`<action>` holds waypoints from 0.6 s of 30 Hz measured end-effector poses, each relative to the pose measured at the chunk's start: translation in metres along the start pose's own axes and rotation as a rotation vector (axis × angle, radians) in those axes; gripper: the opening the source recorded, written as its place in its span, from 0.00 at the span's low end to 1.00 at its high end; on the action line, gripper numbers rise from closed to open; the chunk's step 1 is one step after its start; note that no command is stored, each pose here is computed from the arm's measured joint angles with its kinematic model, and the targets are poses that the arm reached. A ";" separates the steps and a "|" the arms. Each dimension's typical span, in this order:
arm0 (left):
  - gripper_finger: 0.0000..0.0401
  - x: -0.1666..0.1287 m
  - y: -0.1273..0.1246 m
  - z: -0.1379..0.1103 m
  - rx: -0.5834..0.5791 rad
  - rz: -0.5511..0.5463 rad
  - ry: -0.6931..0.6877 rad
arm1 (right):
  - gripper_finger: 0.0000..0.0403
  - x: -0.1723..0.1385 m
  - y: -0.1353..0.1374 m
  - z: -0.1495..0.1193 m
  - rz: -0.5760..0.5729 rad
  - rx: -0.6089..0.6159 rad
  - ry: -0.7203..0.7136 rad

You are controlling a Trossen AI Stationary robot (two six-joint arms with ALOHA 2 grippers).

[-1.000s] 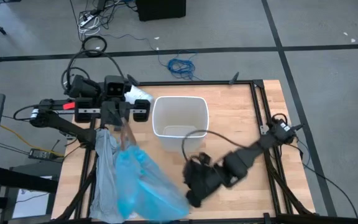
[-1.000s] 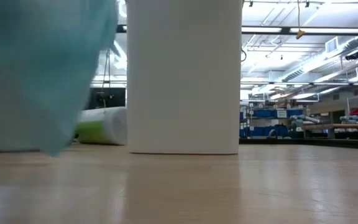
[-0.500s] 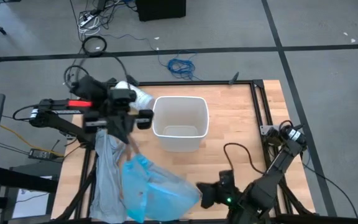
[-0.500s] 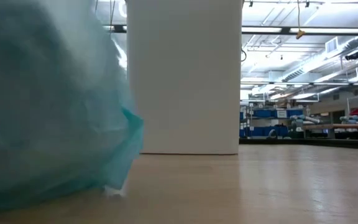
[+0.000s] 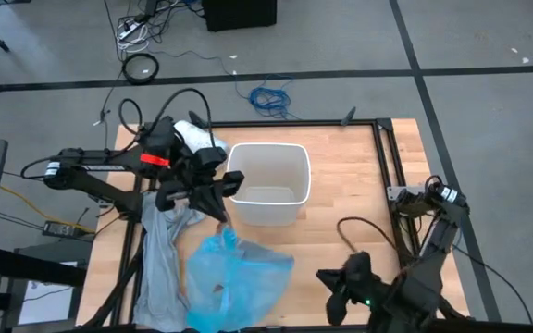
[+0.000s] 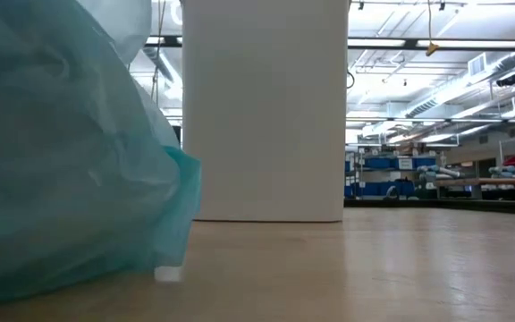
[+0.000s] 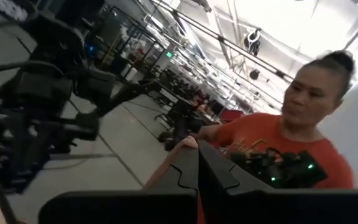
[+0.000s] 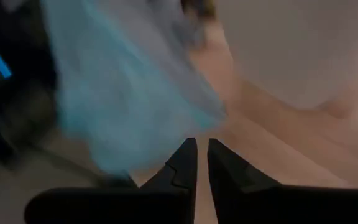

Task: Place trash/remove bag and relplace
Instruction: Remove the blue trash bag from the trash bin

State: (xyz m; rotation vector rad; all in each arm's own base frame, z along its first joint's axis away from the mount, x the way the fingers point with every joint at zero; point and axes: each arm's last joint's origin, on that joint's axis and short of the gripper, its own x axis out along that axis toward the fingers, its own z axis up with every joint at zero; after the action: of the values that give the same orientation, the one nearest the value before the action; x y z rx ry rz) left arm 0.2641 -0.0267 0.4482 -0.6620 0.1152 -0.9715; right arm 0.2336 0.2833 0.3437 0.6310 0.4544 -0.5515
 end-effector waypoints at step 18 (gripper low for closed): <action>0.01 -0.023 -0.085 0.021 0.058 -0.508 -0.158 | 0.54 0.067 0.001 0.052 -0.121 -0.714 0.059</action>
State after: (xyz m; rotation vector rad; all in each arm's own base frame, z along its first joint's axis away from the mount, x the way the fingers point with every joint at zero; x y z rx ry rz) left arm 0.1968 -0.0314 0.5085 -0.7278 -0.2315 -1.3977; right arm 0.2965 0.2270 0.3449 -0.0656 0.7014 -0.4436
